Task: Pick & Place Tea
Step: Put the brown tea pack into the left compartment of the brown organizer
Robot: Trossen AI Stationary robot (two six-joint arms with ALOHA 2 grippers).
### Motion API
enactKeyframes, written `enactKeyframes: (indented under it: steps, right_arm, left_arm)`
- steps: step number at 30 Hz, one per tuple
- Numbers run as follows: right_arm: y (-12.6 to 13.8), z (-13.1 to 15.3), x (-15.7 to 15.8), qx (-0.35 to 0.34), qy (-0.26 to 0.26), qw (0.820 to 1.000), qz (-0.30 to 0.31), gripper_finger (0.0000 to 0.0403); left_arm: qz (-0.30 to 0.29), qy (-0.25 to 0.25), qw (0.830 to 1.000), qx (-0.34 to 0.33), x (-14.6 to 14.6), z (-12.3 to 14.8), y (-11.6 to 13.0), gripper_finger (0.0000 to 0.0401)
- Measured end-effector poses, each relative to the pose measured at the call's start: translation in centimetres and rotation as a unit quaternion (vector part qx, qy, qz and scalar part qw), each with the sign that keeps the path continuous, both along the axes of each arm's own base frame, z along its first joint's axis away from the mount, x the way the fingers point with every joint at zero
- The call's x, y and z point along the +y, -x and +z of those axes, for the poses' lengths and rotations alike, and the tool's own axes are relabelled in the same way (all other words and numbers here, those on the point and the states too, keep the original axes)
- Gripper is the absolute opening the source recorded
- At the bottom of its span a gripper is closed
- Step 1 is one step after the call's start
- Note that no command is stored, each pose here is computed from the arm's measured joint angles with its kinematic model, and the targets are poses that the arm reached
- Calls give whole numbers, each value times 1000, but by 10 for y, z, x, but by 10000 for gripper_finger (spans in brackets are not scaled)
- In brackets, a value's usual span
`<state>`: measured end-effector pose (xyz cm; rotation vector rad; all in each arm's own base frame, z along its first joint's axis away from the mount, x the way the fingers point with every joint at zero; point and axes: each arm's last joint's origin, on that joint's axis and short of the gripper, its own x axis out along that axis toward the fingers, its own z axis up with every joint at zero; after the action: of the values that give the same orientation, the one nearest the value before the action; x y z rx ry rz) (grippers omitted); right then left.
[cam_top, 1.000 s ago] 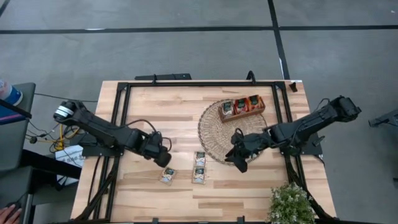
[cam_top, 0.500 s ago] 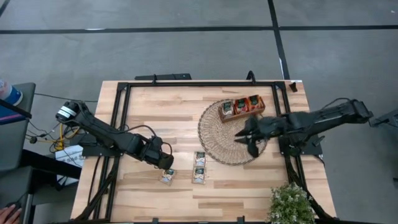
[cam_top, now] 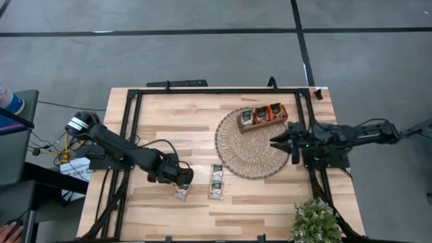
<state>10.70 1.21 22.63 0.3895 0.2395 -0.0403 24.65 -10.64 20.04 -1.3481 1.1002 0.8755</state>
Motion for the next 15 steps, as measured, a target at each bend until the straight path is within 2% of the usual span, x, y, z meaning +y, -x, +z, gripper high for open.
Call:
enactKeyframes:
  steps: [7,15]
  right_arm:
    - [9,1,-1,-28,-7,1000,-8,110]
    - [8,1,-1,-27,-12,1000,-9,110]
  left_arm:
    - [-1,-2,1000,27,-4,-21,-10,182]
    - [-11,1,1000,13,-8,-30,-19,197]
